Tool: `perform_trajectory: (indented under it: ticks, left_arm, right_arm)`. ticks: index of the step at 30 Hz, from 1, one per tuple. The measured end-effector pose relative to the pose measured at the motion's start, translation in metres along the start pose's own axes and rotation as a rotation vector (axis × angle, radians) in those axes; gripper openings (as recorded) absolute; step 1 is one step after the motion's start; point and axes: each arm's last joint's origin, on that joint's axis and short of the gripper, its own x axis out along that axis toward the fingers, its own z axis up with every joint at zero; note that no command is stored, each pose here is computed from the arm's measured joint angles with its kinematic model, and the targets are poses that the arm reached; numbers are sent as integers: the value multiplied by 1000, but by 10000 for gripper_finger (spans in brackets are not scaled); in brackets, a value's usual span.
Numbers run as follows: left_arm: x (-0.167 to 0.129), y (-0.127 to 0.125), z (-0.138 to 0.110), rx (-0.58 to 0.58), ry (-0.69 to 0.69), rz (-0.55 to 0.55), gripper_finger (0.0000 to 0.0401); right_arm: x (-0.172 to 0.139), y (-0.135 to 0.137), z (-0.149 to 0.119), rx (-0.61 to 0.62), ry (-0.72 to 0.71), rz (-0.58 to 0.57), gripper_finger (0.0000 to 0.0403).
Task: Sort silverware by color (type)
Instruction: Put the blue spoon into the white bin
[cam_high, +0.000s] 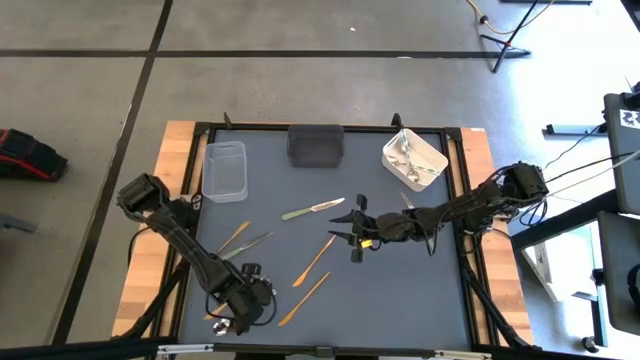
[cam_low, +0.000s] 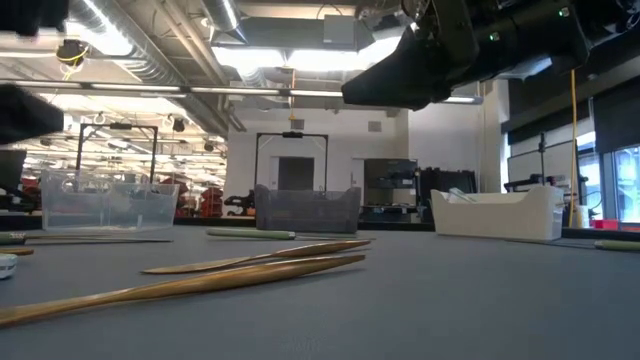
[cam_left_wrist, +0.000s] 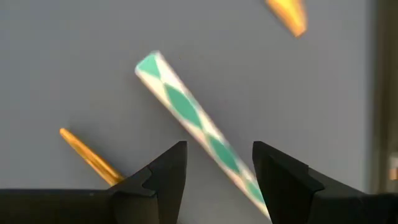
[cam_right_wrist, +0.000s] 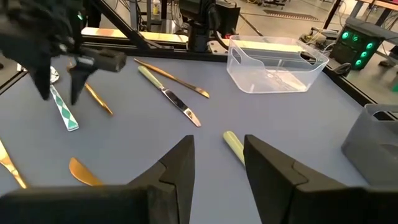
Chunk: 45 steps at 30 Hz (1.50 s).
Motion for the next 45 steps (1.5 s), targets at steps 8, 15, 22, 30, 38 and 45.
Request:
perform_trajectory:
  ticks: [8, 15, 22, 30, 38, 45]
  left_arm:
    - [9, 0, -4, 40, 11, 4, 177]
    - [10, -1, -8, 88, 1, 24, 120]
    - [10, 0, -8, 105, -1, 37, 46]
    - [8, 0, -7, 104, -6, 28, 37]
    - [-29, 0, -5, 107, -88, -20, 41]
    - [-85, 9, -2, 232, -337, 50, 42]
  right_arm:
    - [0, -1, 2, 12, -25, -27, 129]
    - [0, -1, 2, 52, -21, -23, 129]
    - [0, -1, 2, 58, -21, -23, 129]
    - [0, -1, 2, 58, -19, -22, 129]
    - [0, -1, 2, 58, -19, -22, 129]
    - [0, -1, 4, 67, -42, -20, 129]
